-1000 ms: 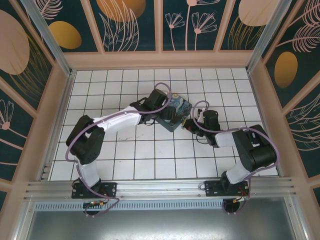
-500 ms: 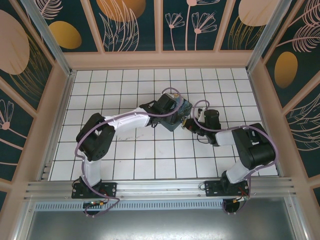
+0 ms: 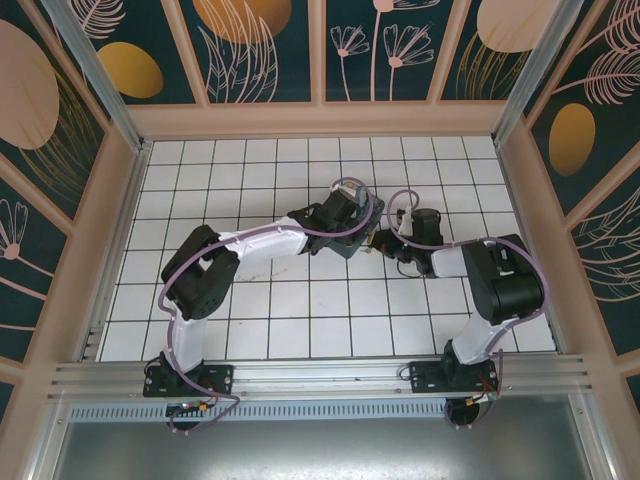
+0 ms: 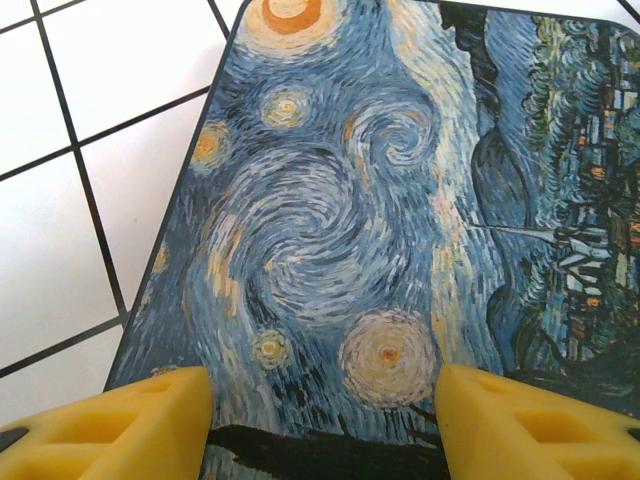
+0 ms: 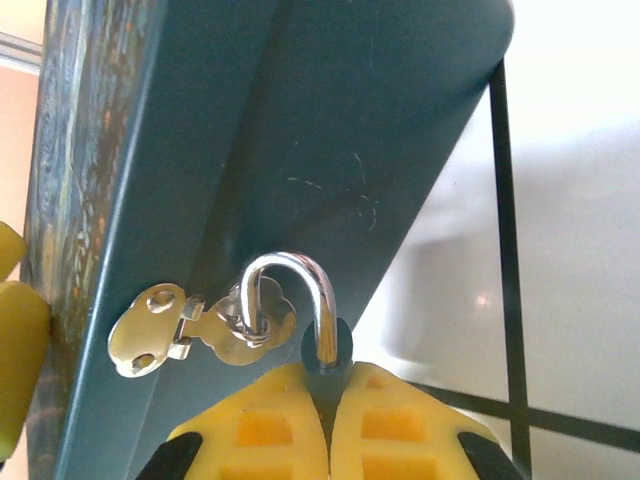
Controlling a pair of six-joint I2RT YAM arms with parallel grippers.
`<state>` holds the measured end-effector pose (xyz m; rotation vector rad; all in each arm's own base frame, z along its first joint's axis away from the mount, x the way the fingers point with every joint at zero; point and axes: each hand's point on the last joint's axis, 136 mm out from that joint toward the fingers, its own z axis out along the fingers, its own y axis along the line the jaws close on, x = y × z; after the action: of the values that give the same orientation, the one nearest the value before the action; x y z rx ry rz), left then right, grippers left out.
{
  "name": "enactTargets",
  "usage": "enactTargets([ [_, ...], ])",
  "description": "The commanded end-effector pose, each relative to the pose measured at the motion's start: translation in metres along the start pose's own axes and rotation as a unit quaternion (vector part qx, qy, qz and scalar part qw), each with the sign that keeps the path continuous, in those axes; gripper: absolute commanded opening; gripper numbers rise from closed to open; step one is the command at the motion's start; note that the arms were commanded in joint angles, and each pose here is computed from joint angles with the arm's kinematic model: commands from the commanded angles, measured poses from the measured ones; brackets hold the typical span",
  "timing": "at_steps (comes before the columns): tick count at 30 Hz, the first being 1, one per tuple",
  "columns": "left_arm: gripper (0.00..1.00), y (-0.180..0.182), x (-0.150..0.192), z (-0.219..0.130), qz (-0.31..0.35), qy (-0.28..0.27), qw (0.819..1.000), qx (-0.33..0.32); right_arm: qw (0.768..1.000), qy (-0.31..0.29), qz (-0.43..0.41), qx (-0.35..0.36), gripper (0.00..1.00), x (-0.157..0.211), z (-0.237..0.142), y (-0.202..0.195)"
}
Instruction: Unlock a padlock with a key
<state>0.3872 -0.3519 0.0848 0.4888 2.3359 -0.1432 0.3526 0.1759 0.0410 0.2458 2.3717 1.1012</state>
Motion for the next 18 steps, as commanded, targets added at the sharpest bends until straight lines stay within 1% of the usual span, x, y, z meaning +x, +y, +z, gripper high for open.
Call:
enactTargets([
  [1, 0.6, 0.046, 0.124, 0.026, 0.095, 0.193, 0.973, -0.079, 0.999, -0.028, 0.027, -0.027, 0.0, -0.028, -0.002, 0.002],
  [5, 0.59, 0.044, 0.132, 0.03, 0.095, 0.203, 0.972, -0.077, 0.993, -0.05, 0.058, -0.088, 0.0, -0.055, -0.002, 0.019],
  [7, 0.59, 0.043, 0.135, 0.031, 0.094, 0.206, 0.971, -0.074, 0.993, -0.044, 0.061, -0.091, 0.0, -0.061, 0.004, 0.022],
  [8, 0.59, 0.043, 0.136, 0.032, 0.094, 0.207, 0.971, -0.073, 0.993, -0.042, 0.059, -0.09, 0.0, -0.063, 0.007, 0.023],
  [12, 0.58, 0.043, 0.138, 0.033, 0.094, 0.209, 0.971, -0.071, 0.997, -0.029, 0.051, -0.048, 0.0, -0.066, 0.016, 0.012],
  [18, 0.59, 0.042, 0.139, 0.032, 0.09, 0.209, 0.972, -0.068, 0.998, -0.037, 0.052, -0.019, 0.0, -0.066, 0.011, -0.003],
])
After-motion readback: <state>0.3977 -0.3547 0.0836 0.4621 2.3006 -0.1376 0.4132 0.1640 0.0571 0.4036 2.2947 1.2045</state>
